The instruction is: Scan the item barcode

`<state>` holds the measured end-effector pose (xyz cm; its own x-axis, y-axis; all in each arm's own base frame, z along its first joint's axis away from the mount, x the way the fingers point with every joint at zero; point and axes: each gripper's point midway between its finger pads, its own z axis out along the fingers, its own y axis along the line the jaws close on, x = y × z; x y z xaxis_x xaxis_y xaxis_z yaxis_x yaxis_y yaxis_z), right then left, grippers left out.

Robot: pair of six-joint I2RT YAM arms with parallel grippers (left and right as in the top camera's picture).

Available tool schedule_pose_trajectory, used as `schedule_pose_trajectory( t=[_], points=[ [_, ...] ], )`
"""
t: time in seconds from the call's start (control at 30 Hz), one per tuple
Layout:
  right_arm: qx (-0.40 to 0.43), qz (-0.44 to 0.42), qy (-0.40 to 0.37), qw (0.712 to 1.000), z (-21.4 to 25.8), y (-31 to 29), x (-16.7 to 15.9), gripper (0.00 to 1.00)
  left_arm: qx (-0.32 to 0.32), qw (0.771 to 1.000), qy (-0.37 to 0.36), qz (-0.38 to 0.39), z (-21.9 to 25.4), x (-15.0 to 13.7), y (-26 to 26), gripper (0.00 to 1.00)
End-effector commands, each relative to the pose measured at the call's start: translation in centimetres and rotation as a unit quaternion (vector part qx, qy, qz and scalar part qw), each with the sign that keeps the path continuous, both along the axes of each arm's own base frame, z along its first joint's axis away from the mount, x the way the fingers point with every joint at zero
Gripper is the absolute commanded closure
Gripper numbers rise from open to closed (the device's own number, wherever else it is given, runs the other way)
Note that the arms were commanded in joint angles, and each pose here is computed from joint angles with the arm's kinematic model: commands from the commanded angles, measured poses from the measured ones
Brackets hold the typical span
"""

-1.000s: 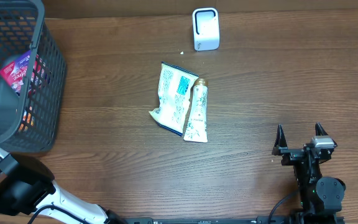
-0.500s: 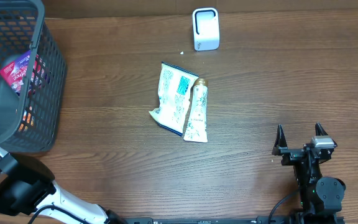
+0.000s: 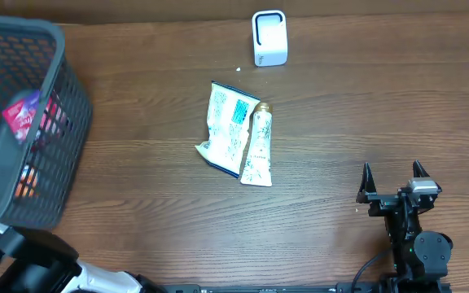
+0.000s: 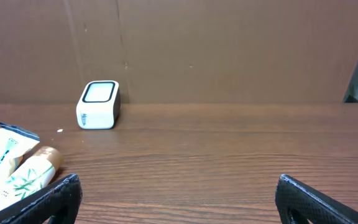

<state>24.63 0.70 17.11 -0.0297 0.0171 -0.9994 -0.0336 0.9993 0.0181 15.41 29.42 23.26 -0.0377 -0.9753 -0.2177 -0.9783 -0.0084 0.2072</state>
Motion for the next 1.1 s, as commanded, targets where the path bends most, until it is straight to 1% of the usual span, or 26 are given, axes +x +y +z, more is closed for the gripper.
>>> schedule_pose_trajectory(
  t=[0.0,0.1,0.23,0.37,0.47,0.8,0.93,1.07],
  points=[
    [-0.002,-0.001,-0.003,1.0,-0.1,0.0,0.0,0.0,-0.003,0.999,0.007,0.047,-0.3,-2.2,0.2,0.96],
    [-0.002,-0.001,-0.003,1.0,-0.1,0.0,0.0,0.0,0.001,0.998,-0.013,0.054,0.4,-2.0,-0.3,0.96],
    [-0.002,-0.001,-0.003,1.0,-0.1,0.0,0.0,0.0,0.003,0.997,-0.068,0.047,2.0,-0.9,-2.0,0.96],
    [-0.002,-0.001,-0.003,1.0,-0.1,0.0,0.0,0.0,-0.022,0.992,-0.126,0.001,2.9,0.8,-3.9,0.96],
    [-0.002,-0.001,-0.003,1.0,-0.1,0.0,0.0,0.0,-0.035,0.987,-0.152,-0.034,3.5,1.9,-5.0,0.96],
    [-0.002,-0.001,-0.003,1.0,-0.1,0.0,0.0,0.0,-0.03,0.985,-0.153,-0.07,4.0,2.9,-6.2,0.96],
    [-0.002,-0.001,-0.003,1.0,-0.1,0.0,0.0,0.0,-0.009,0.992,-0.122,-0.042,3.7,1.7,-5.5,0.96],
    [-0.002,-0.001,-0.003,1.0,-0.1,0.0,0.0,0.0,-0.041,0.991,-0.119,-0.055,2.4,1.9,-6.3,0.96]
  ],
)
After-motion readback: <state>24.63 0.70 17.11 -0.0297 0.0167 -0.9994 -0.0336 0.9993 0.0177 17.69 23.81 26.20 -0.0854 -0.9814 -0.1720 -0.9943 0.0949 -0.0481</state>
